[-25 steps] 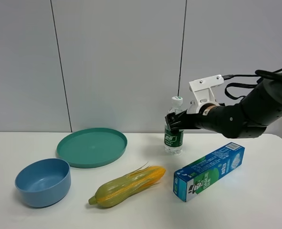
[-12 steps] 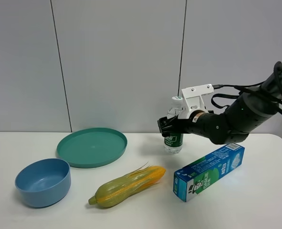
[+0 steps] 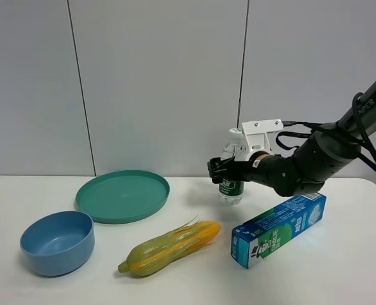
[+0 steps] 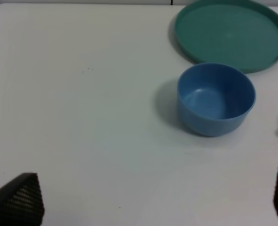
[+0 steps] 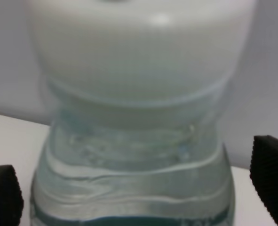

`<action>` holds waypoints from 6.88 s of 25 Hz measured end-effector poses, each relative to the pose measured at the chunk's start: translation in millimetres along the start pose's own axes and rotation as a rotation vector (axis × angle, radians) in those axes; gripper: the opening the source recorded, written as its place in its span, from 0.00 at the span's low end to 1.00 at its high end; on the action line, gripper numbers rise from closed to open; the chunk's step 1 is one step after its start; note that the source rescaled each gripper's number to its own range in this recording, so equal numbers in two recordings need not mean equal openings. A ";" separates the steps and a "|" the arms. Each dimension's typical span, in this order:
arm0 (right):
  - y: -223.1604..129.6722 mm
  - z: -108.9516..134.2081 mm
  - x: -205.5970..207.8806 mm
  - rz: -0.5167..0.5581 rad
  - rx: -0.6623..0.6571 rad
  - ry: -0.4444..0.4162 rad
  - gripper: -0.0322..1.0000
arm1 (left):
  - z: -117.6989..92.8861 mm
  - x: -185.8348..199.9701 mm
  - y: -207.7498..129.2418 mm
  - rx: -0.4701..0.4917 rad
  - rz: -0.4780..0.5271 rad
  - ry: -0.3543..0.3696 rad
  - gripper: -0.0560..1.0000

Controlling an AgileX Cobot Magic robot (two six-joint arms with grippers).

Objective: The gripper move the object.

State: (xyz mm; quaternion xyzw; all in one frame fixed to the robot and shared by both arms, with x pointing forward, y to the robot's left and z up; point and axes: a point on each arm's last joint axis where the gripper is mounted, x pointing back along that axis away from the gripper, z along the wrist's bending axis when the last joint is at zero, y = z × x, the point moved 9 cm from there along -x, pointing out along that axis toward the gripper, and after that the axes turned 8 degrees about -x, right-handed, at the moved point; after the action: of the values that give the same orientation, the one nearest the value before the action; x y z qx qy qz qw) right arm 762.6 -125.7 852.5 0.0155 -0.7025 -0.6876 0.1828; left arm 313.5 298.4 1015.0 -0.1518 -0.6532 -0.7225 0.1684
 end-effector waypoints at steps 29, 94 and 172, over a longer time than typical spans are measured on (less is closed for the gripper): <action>177.5 166.6 85.0 -0.229 0.062 0.424 0.05 | 0.0 0.0 0.0 0.000 0.000 0.000 1.00; 13.2 355.0 81.3 -0.023 0.156 0.731 0.49 | 0.0 0.0 0.0 0.000 0.000 0.000 1.00; 75.1 -38.6 490.4 0.051 -0.285 -0.247 0.68 | 0.0 0.0 0.0 0.000 0.000 0.000 1.00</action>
State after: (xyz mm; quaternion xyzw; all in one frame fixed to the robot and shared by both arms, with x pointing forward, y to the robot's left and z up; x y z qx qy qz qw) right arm 333.2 -292.6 1040.5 -0.1128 -0.6154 -0.7719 0.1127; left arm 313.5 298.4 1015.0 -0.1518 -0.6532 -0.7225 0.1684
